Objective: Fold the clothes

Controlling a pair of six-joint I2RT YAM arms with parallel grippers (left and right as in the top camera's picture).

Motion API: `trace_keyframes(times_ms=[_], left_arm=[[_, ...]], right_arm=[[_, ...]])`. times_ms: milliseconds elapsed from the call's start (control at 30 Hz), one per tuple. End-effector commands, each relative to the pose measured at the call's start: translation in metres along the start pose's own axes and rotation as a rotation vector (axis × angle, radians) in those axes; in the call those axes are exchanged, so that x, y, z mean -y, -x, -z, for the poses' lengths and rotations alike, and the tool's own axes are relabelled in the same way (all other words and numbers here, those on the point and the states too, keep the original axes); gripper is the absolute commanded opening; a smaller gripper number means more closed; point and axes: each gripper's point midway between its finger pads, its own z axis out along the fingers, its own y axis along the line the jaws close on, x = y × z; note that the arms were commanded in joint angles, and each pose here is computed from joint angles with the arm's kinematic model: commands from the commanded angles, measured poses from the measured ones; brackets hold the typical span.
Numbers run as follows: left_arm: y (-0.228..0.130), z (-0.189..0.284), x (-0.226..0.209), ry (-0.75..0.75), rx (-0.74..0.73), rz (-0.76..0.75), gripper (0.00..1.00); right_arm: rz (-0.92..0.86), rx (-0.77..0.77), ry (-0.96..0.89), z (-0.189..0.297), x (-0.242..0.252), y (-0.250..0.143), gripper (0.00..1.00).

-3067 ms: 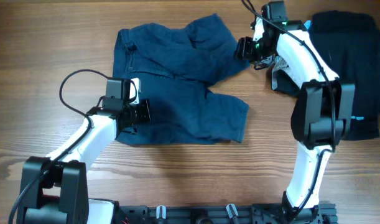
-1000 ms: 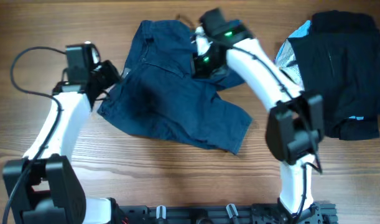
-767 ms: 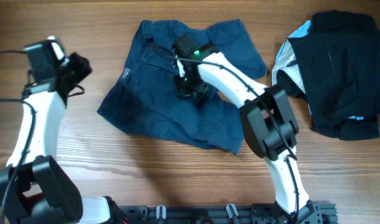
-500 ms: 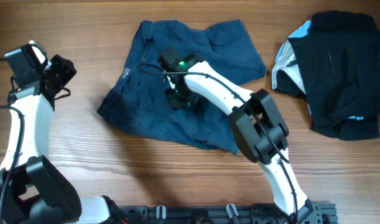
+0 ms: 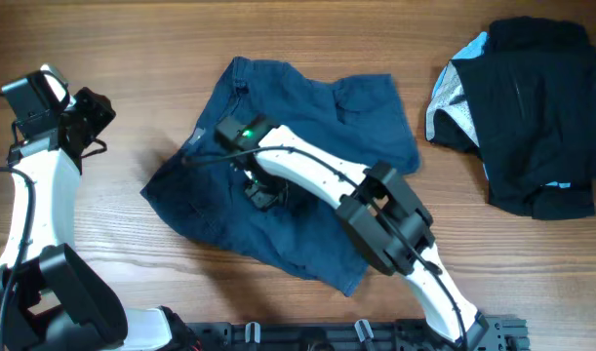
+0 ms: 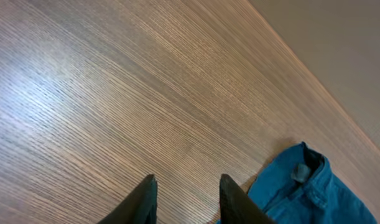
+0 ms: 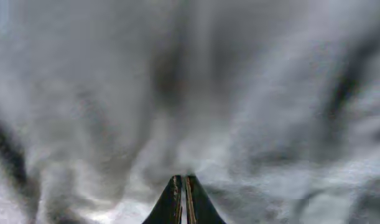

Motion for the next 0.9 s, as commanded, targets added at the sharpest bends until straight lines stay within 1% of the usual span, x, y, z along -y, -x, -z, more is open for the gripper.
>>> trace_keyframes(times_ms=[0,33,67,100,133,167,233,367,467,533,667,700,767,867], left_arm=[[-0.002,0.005,0.036,-0.123,-0.013,-0.087,0.26],[-0.011,0.002,0.053,-0.166,-0.029,-0.168,0.25],[-0.018,-0.001,0.065,-0.186,-0.039,-0.218,0.27],[-0.030,-0.006,0.083,-0.218,-0.050,-0.299,0.30],[-0.044,-0.012,0.103,-0.253,-0.061,-0.374,0.35],[-0.056,-0.021,0.120,-0.274,-0.067,-0.425,0.42],[-0.077,-0.036,0.143,-0.314,-0.086,-0.476,0.47],[-0.107,-0.074,0.172,-0.341,-0.178,-0.548,0.51],[-0.116,-0.107,0.204,-0.407,-0.254,-0.603,0.56],[-0.113,-0.123,0.217,-0.419,-0.269,-0.614,0.58],[-0.117,-0.147,0.222,-0.416,-0.292,-0.641,0.55],[-0.123,-0.151,0.219,-0.418,-0.310,-0.660,0.51],[-0.139,-0.160,0.206,-0.407,-0.354,-0.715,0.46],[-0.152,-0.167,0.196,-0.403,-0.398,-0.743,0.43]], right_arm=[[-0.128,0.221,0.099,0.088,0.024,0.029,0.11],[-0.151,0.282,0.116,0.112,0.035,0.034,0.32],[-0.168,0.327,0.121,0.130,0.044,0.037,0.49],[-0.191,0.375,0.124,0.149,0.056,0.038,0.67],[-0.218,0.416,0.124,0.165,0.070,0.036,0.76],[-0.244,0.440,0.122,0.176,0.083,0.033,0.81],[-0.287,0.459,0.119,0.187,0.105,0.027,0.83],[-0.341,0.432,0.125,0.188,0.134,0.013,0.83],[-0.339,0.430,0.118,0.187,0.139,0.011,0.83],[-0.336,0.430,0.115,0.188,0.139,0.011,0.83],[-0.329,0.431,0.111,0.188,0.142,0.011,0.83],[-0.324,0.433,0.109,0.188,0.142,0.011,0.83],[-0.323,0.441,0.110,0.188,0.143,0.013,0.83],[-0.321,0.457,0.109,0.190,0.143,0.016,0.83]])
